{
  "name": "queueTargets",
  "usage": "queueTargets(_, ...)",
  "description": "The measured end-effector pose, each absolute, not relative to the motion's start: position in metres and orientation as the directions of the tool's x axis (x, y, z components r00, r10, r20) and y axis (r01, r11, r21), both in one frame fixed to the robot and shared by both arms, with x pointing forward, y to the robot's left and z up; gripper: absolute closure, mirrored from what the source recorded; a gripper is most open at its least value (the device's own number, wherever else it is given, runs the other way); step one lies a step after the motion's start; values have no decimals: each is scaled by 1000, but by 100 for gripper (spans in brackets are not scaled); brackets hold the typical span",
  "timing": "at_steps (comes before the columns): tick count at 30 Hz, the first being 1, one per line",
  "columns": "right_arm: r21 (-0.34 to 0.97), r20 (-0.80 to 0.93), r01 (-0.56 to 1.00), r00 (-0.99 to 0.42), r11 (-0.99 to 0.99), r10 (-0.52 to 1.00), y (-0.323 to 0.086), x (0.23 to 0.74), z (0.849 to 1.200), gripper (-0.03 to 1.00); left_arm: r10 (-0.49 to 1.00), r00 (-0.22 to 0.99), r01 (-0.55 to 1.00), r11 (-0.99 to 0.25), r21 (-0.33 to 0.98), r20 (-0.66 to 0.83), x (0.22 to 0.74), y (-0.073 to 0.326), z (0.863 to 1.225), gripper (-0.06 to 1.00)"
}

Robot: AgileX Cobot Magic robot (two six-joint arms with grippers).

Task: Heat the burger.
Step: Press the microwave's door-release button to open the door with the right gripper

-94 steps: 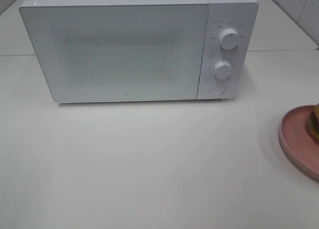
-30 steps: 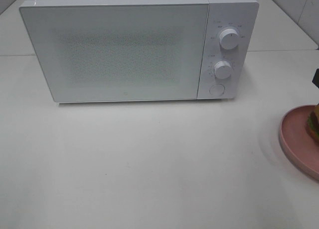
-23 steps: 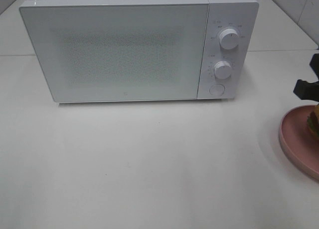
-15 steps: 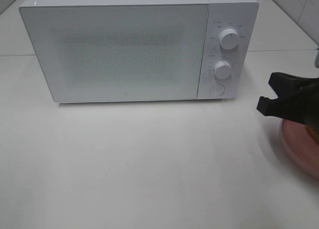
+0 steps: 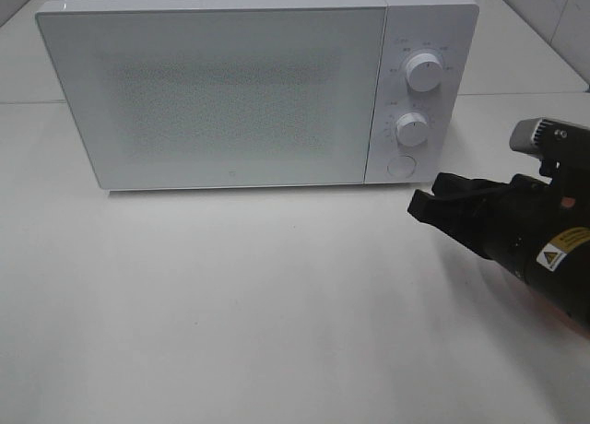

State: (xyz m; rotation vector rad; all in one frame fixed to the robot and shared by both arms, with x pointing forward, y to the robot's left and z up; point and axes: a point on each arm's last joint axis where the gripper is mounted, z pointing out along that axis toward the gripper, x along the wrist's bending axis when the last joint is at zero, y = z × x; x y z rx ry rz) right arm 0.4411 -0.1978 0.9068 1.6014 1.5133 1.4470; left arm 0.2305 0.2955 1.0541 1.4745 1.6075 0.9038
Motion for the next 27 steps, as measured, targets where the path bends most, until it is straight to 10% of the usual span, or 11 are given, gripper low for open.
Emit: queueTargets(27, 472, 714, 445, 314, -761, 626, -180, 482, 865, 94, 997, -43, 458, 82, 885, -70, 230, 295, 1054, -4)
